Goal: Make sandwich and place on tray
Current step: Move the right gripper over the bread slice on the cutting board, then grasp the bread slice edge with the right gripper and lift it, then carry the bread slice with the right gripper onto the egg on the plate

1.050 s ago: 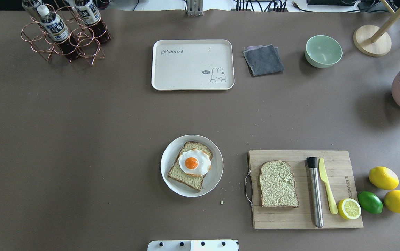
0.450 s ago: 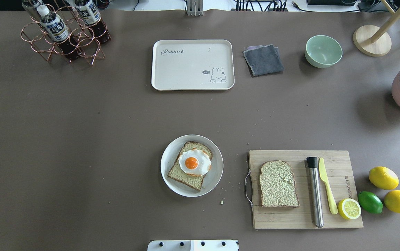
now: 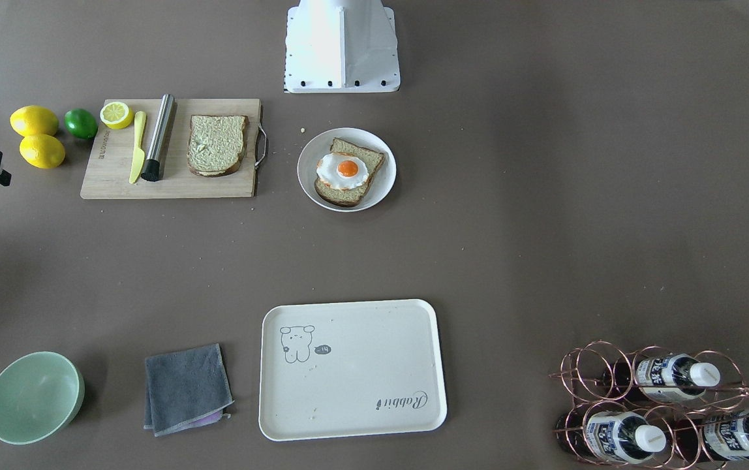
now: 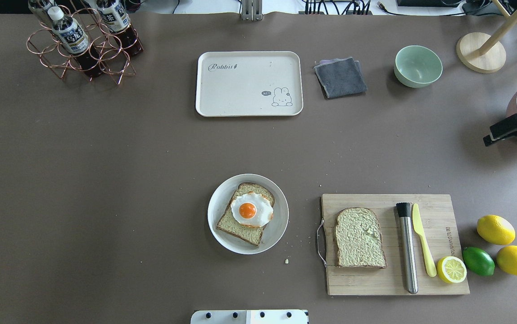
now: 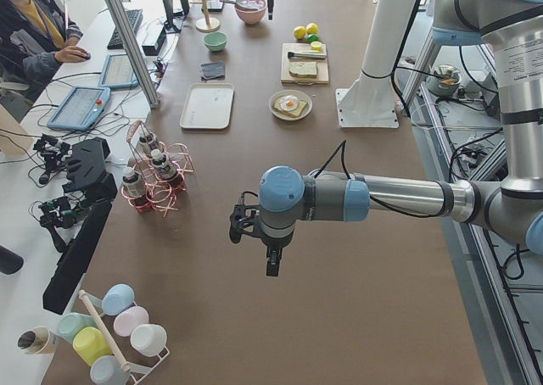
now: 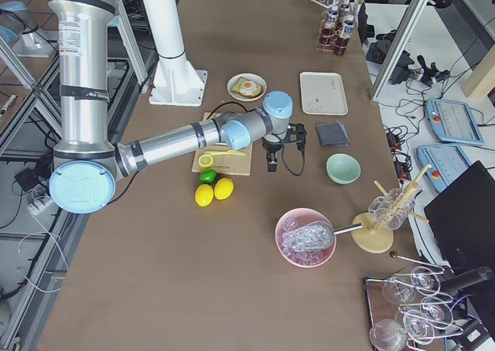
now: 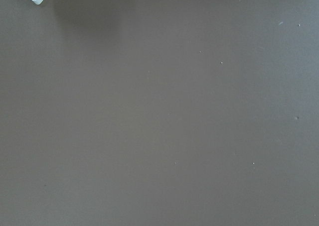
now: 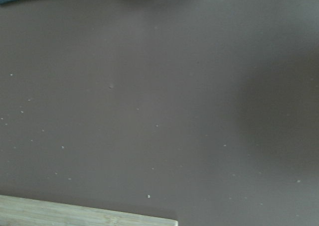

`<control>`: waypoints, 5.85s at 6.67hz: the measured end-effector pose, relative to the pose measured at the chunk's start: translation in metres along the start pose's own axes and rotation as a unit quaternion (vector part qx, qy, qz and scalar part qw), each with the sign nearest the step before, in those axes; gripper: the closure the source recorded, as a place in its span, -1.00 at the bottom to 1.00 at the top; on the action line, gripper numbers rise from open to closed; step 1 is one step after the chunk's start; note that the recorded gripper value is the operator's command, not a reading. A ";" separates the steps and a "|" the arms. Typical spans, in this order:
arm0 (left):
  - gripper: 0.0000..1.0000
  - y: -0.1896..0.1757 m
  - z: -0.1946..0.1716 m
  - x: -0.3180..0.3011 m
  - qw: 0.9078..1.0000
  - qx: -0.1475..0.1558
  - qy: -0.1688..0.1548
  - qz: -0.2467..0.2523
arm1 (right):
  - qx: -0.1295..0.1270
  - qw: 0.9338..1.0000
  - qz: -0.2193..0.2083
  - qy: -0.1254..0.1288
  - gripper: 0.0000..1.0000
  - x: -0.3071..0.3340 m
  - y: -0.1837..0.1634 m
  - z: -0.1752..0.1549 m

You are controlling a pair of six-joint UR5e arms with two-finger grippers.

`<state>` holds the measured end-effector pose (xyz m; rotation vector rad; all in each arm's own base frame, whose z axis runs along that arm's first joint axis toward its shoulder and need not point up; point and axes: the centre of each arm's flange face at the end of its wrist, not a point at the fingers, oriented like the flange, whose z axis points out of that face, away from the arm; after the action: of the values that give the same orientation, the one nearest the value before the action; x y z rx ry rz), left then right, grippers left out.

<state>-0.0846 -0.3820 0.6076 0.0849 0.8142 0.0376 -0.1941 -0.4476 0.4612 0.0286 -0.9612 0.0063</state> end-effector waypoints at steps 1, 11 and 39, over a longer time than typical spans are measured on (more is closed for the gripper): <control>-0.95 -0.004 -0.001 0.001 1.000 0.001 -0.001 -0.002 | 0.004 1.000 0.022 -0.016 -0.96 -0.042 0.013 0.024; -0.95 -0.024 0.000 0.019 1.000 0.000 -0.003 -0.017 | -0.042 0.999 0.030 -0.016 -0.42 -0.139 0.164 0.129; -0.95 -0.020 0.001 0.019 1.000 0.000 0.000 -0.011 | 0.013 0.972 0.224 -0.062 -0.94 -0.397 0.116 0.173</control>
<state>-0.0705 -0.4004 0.5926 0.0759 0.8155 0.0178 -0.5654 -0.3334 0.2367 -0.1657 -1.0752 0.4392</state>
